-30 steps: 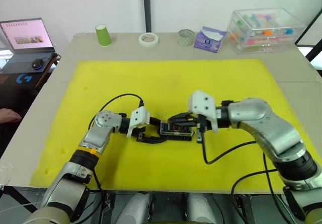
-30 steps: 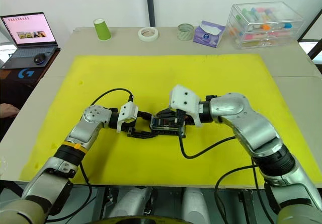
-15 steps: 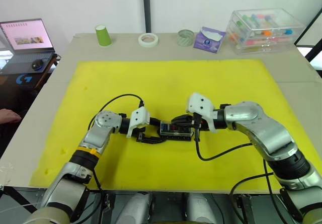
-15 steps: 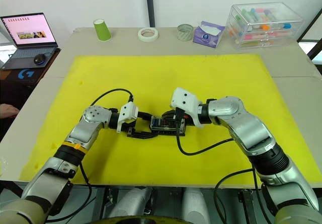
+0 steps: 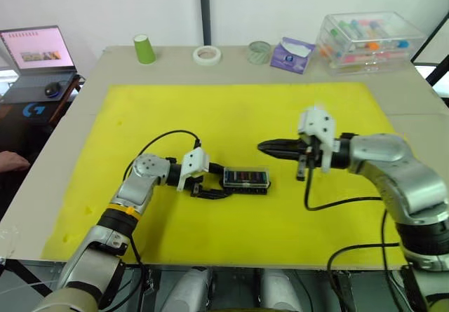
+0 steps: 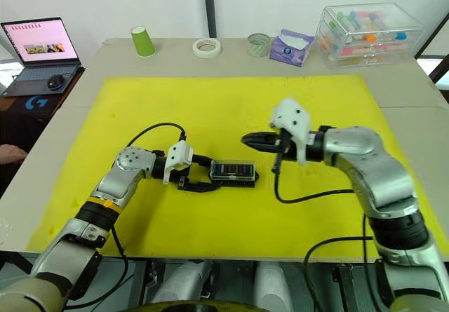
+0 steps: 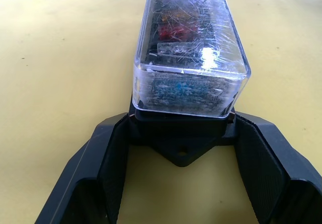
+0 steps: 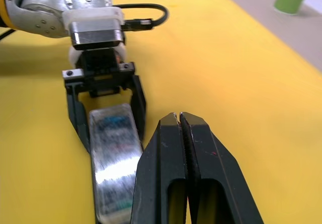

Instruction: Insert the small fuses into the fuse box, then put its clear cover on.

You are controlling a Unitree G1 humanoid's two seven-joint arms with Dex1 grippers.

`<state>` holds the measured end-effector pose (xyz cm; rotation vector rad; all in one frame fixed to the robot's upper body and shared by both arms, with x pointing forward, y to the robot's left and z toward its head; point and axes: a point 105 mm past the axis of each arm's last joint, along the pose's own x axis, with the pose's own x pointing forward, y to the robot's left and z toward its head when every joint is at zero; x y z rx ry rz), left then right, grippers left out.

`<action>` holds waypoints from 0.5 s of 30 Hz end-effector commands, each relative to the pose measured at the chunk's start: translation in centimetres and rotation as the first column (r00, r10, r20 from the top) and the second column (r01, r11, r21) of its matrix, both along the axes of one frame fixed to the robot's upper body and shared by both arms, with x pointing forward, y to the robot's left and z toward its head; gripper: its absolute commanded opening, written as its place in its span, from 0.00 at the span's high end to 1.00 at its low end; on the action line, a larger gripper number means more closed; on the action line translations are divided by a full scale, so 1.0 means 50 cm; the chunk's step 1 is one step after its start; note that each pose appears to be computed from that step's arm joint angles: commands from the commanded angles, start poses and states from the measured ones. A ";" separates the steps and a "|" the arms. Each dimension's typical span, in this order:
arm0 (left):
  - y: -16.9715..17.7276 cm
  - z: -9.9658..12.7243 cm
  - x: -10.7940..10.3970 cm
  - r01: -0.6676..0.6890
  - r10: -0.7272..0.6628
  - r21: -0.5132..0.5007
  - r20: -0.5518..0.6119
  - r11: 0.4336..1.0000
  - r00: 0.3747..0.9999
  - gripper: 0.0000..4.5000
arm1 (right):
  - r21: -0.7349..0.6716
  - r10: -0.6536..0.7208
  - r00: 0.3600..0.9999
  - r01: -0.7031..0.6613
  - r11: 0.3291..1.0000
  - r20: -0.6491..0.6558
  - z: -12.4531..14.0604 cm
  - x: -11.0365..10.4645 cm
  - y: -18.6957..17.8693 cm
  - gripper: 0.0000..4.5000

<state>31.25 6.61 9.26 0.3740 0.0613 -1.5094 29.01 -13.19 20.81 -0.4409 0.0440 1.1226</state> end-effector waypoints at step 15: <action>0.027 0.035 0.032 -0.033 0.033 0.000 0.052 0.999 0.998 0.10 | -0.012 -0.113 0.992 0.114 0.993 0.057 0.030 -0.026 -0.117 0.00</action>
